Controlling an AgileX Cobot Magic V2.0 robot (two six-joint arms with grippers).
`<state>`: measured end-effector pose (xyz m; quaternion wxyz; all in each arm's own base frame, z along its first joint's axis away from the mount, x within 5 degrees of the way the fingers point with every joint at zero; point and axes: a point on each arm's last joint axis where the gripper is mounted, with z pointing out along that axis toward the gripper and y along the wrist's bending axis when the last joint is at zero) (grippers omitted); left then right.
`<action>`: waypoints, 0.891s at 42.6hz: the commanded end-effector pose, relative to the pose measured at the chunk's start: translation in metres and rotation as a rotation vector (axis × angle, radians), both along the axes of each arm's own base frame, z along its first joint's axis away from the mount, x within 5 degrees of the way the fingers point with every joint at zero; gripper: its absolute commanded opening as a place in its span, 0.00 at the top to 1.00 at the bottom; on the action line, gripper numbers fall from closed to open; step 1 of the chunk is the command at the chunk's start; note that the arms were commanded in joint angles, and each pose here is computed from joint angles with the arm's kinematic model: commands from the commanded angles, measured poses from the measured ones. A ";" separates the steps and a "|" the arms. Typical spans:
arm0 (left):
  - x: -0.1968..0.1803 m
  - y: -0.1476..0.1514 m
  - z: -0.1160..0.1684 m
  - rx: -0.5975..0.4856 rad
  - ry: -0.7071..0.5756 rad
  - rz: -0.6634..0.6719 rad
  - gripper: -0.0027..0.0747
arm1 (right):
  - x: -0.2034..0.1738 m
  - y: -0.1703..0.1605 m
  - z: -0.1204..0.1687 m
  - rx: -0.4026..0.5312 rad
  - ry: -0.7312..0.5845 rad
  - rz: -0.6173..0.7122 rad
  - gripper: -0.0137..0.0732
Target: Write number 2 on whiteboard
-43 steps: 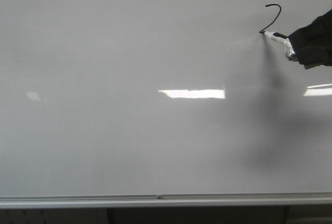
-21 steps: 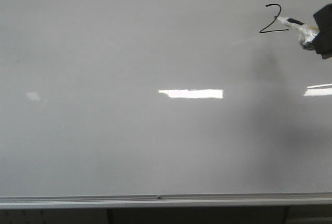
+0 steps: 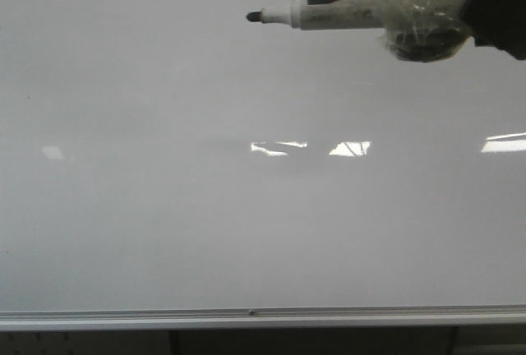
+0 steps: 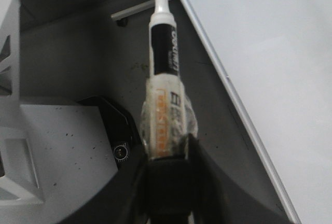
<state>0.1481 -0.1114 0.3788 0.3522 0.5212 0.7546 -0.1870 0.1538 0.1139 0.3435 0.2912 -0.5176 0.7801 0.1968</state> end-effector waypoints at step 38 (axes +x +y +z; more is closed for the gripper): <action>0.029 -0.145 -0.019 0.002 0.089 -0.435 0.35 | -0.008 0.004 0.018 0.048 -0.044 0.051 0.81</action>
